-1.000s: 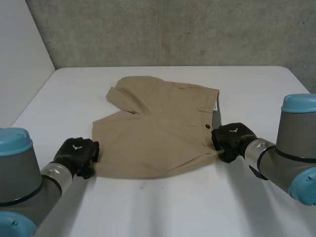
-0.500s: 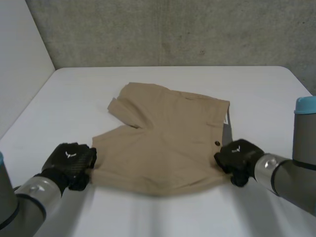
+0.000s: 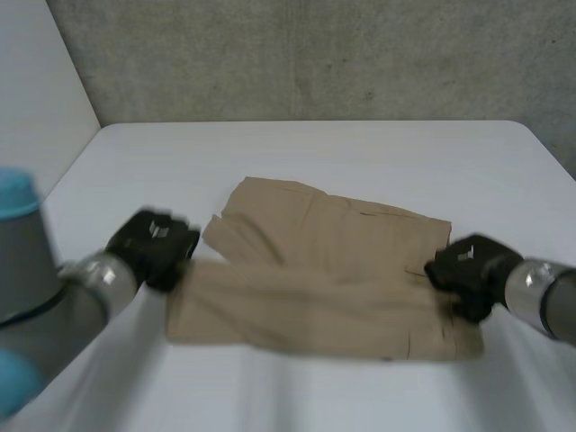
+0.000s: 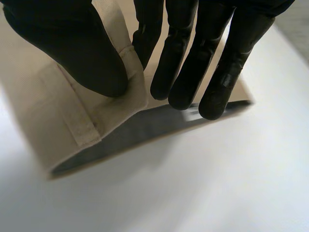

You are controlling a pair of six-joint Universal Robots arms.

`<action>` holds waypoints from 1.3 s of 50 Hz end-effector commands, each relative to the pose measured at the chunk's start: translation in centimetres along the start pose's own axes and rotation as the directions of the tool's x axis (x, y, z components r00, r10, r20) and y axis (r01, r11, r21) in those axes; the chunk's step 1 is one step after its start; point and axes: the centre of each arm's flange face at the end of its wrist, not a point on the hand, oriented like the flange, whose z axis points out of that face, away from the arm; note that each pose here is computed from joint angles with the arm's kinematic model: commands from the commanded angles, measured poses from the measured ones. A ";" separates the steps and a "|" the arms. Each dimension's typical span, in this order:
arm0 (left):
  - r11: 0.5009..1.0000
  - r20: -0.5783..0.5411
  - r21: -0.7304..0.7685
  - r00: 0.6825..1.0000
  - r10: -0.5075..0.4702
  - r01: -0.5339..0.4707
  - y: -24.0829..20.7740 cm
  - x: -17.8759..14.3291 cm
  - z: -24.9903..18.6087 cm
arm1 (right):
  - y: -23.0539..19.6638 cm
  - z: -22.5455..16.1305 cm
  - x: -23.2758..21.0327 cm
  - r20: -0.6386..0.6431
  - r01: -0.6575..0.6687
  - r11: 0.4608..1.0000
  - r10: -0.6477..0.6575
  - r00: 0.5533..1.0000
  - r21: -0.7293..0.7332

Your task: Fold the shorts.

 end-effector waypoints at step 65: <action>0.941 0.152 0.247 0.950 -0.273 0.231 0.1 0.4 8.1 | 3.5 8.1 0.8 -0.267 -0.303 0.922 0.363 0.893 0.240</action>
